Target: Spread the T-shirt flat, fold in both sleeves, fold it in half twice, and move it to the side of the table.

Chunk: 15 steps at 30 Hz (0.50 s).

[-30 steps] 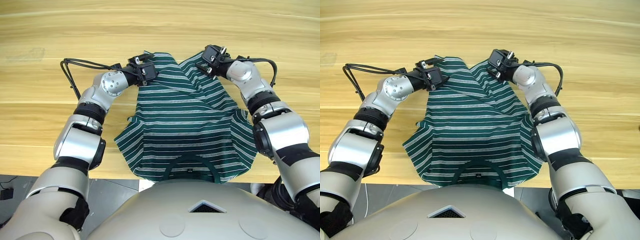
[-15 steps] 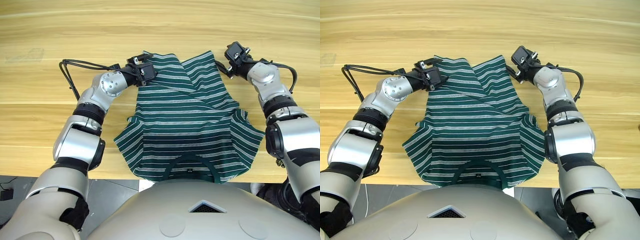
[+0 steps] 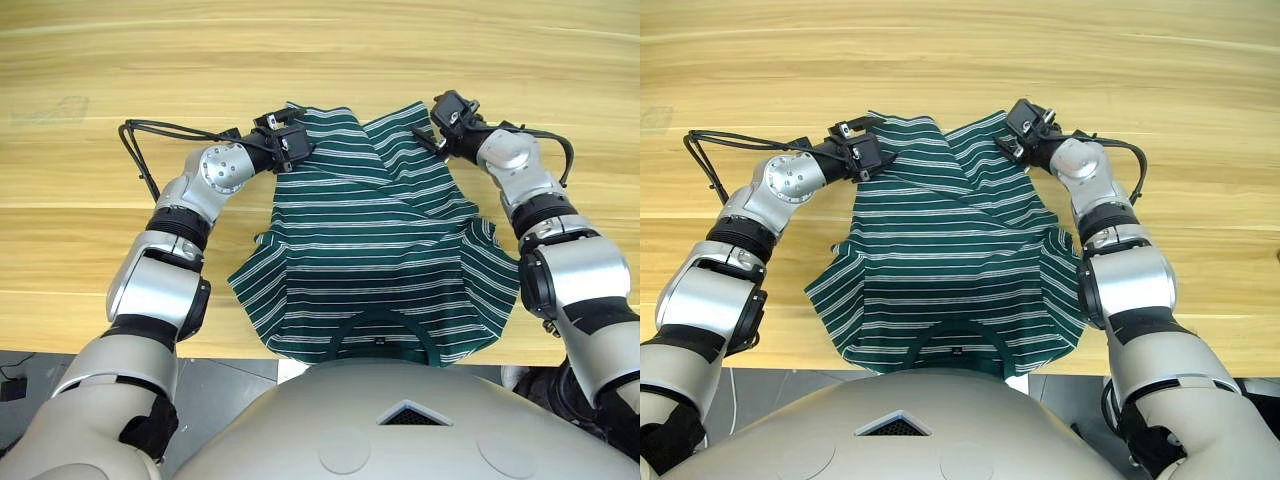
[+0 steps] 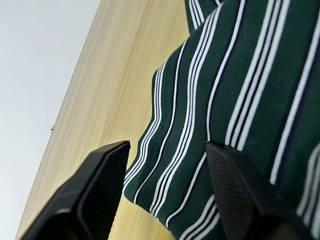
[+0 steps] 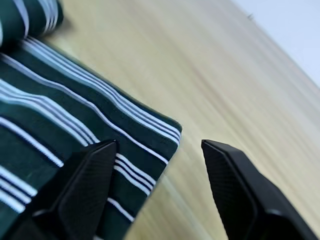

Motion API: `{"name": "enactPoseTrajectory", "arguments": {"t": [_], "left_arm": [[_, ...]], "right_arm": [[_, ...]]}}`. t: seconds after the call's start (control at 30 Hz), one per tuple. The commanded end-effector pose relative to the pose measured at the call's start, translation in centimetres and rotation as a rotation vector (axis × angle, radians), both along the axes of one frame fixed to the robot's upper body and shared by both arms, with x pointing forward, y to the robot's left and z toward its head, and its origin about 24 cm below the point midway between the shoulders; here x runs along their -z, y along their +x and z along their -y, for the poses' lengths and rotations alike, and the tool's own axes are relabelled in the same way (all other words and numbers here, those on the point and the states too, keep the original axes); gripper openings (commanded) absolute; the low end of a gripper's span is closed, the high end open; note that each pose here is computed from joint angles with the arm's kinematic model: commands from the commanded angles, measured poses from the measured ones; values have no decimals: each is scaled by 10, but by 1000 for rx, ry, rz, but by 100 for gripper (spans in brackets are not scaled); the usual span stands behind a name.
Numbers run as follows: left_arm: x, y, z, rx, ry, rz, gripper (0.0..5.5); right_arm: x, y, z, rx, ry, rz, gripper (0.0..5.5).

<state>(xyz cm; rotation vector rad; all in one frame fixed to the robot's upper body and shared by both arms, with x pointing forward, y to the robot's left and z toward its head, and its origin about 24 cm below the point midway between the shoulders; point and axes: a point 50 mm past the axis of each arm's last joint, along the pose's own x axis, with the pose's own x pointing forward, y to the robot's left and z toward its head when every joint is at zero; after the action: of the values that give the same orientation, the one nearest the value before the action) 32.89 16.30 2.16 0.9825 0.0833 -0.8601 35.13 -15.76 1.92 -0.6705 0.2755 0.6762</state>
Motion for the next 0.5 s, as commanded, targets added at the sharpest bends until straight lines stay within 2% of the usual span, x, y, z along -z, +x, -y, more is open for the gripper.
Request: {"name": "enactPoseTrajectory", "arguments": {"t": [0.03, 0.43, 0.5], "left_arm": [[15, -9, -5, -11, 27, -57, 280], [20, -14, -10, -27, 30, -71, 280], [20, -14, -18, -63, 41, -60, 280]], "right_arm": [[12, -4, 5, 6, -151, -36, 313], [9, -7, 38, 56, -183, -24, 313], [8, -7, 44, 72, -172, -19, 313]]}}
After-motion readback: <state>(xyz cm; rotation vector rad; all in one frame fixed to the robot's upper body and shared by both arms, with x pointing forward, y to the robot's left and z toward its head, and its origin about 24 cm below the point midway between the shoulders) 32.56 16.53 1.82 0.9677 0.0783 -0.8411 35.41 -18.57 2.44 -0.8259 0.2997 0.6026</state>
